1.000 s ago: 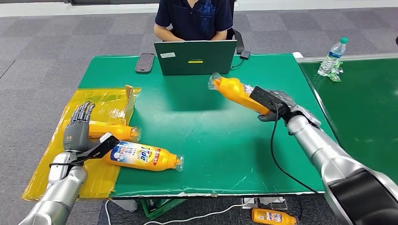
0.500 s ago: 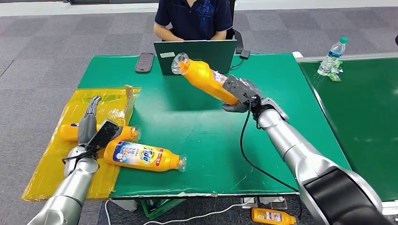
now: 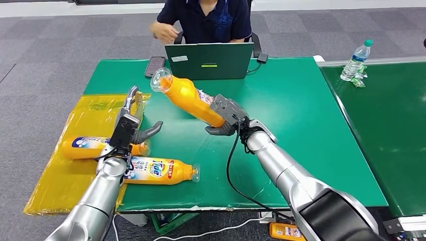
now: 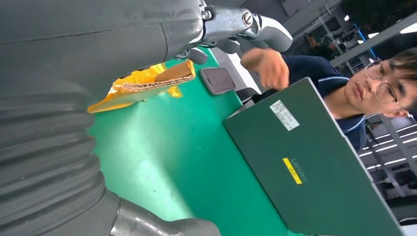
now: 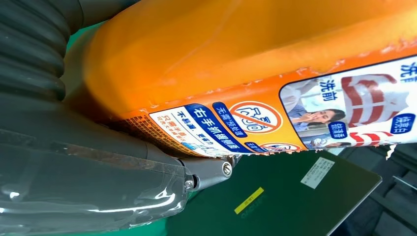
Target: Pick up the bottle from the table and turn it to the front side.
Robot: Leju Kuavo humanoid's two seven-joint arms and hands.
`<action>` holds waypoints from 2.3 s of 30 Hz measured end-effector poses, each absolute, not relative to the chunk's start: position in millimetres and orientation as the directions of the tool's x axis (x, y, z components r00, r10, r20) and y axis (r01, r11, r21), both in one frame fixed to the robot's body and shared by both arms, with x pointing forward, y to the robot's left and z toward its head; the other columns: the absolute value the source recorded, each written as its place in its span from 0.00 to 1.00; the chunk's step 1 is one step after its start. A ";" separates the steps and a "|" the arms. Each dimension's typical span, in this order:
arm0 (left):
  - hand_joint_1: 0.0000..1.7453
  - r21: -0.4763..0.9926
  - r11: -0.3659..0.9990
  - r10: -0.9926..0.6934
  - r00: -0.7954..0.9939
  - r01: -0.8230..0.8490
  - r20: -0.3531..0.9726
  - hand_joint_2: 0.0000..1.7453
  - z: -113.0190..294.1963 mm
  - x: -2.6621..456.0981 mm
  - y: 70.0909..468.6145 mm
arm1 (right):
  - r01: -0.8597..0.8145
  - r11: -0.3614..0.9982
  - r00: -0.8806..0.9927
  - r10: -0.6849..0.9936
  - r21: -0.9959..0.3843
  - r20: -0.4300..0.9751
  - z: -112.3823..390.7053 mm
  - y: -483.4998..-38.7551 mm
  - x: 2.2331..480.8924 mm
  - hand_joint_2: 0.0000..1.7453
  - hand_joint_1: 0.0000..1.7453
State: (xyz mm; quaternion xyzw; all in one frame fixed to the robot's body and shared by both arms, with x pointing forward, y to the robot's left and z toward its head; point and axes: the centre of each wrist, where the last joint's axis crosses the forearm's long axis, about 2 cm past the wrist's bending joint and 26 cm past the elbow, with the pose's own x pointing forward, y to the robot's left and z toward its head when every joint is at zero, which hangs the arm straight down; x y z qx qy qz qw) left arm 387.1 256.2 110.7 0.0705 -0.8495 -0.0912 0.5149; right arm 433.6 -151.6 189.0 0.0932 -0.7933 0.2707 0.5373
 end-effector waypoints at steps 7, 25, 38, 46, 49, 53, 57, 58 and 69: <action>0.00 0.191 0.981 -0.163 -0.475 0.011 0.865 1.00 115.3 388.1 249.2 | -0.453 0.836 -0.386 0.130 -0.311 0.913 186.6 -148.8 432.1 1.00 1.00; 0.00 -0.066 0.933 0.234 -0.458 0.354 0.858 1.00 131.6 382.6 181.7 | -0.478 0.857 -0.264 0.070 -0.193 0.962 143.9 -154.5 411.9 1.00 1.00; 0.00 -0.241 0.843 0.406 -0.275 0.481 0.872 1.00 109.8 372.1 159.9 | -0.465 0.862 -0.235 0.100 -0.202 0.967 129.0 -157.0 402.7 1.00 1.00; 0.00 -0.301 0.807 0.440 -0.177 0.508 0.881 1.00 106.0 370.4 153.5 | -0.466 0.860 -0.215 0.119 -0.209 0.969 124.4 -158.9 400.0 1.00 1.00; 0.00 -0.316 0.799 0.449 -0.158 0.512 0.880 1.00 105.7 369.6 151.1 | -0.467 0.859 -0.210 0.122 -0.209 0.970 122.9 -159.2 399.1 1.00 1.00; 0.00 -0.324 0.794 0.455 -0.149 0.515 0.878 1.00 105.5 369.0 148.9 | -0.468 0.859 -0.208 0.122 -0.208 0.970 122.5 -159.2 398.8 1.00 1.00; 0.00 -0.326 0.793 0.456 -0.146 0.515 0.878 1.00 105.5 369.0 148.3 | -0.469 0.859 -0.208 0.122 -0.208 0.971 122.4 -159.2 398.7 1.00 1.00; 0.00 -0.327 0.793 0.456 -0.146 0.514 0.878 1.00 105.4 369.0 148.2 | -0.469 0.858 -0.208 0.122 -0.208 0.971 122.3 -159.2 398.7 1.00 1.00; 0.00 -0.414 0.749 0.547 -0.130 0.518 0.827 1.00 113.9 369.5 137.4 | -0.490 0.858 -0.181 0.074 -0.155 0.981 125.2 -144.5 395.9 1.00 1.00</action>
